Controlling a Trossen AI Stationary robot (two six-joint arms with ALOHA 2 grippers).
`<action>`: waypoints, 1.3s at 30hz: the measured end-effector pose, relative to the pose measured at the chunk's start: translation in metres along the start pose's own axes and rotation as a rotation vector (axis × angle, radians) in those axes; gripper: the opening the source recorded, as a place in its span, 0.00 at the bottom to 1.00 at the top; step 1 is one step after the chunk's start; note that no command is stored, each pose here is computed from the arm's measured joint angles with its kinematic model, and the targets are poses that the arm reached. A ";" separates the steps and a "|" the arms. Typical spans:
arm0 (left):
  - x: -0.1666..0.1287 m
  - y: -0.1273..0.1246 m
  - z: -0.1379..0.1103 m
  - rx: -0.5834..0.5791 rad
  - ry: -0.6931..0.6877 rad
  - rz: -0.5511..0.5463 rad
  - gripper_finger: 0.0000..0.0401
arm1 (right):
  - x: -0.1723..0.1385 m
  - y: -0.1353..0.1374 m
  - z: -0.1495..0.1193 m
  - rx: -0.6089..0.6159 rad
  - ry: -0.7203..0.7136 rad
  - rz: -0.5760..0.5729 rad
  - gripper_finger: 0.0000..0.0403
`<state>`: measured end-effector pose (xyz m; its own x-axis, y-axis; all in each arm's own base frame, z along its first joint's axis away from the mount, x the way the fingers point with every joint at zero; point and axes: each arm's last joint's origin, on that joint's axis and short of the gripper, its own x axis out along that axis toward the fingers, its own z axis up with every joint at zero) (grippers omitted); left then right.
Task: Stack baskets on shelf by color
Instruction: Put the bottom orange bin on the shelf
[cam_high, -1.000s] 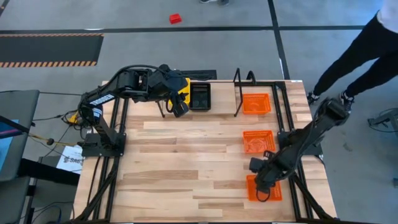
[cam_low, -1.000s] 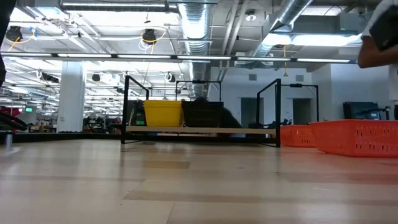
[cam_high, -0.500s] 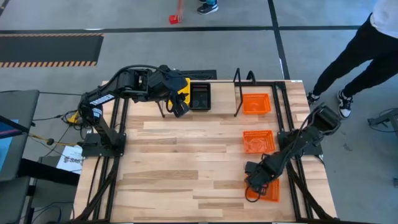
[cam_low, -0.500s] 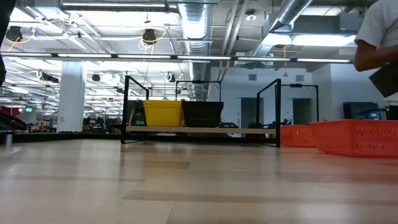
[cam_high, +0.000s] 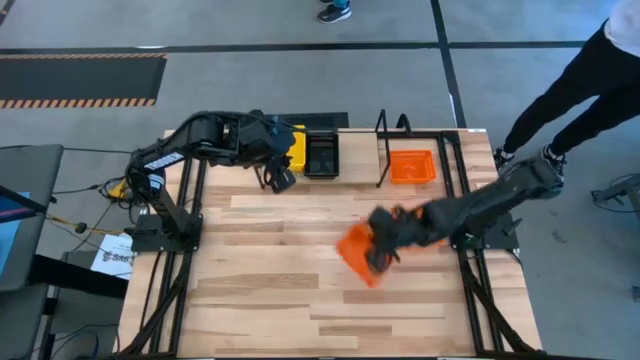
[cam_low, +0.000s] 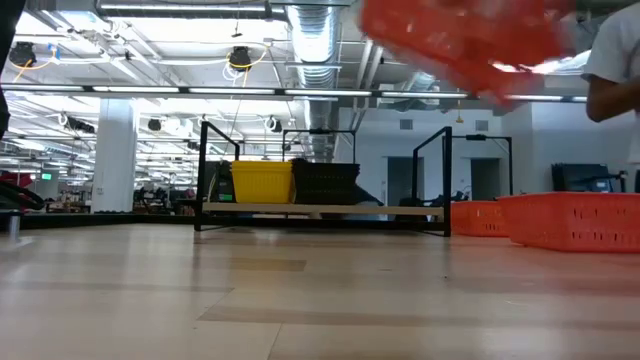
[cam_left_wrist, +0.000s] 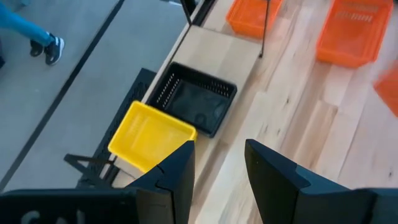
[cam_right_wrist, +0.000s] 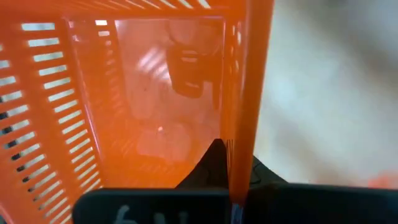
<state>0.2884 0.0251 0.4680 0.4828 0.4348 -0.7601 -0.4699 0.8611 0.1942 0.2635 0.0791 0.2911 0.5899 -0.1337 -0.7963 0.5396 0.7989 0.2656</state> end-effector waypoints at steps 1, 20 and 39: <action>0.000 -0.001 -0.001 0.007 0.012 0.001 0.33 | -0.010 -0.003 0.014 0.003 -0.079 -0.014 0.01; -0.013 -0.026 -0.009 0.119 -0.009 -0.062 0.33 | -0.028 -0.091 0.154 0.266 -0.398 -0.295 0.00; -0.014 -0.029 -0.009 0.118 -0.005 -0.086 0.33 | 0.036 -0.156 0.174 0.450 -0.165 -0.357 0.00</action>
<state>0.2883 -0.0080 0.4672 0.5212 0.3589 -0.7743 -0.3363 0.9202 0.2002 0.3050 -0.1527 0.3152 0.3914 -0.4661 -0.7934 0.9019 0.3656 0.2302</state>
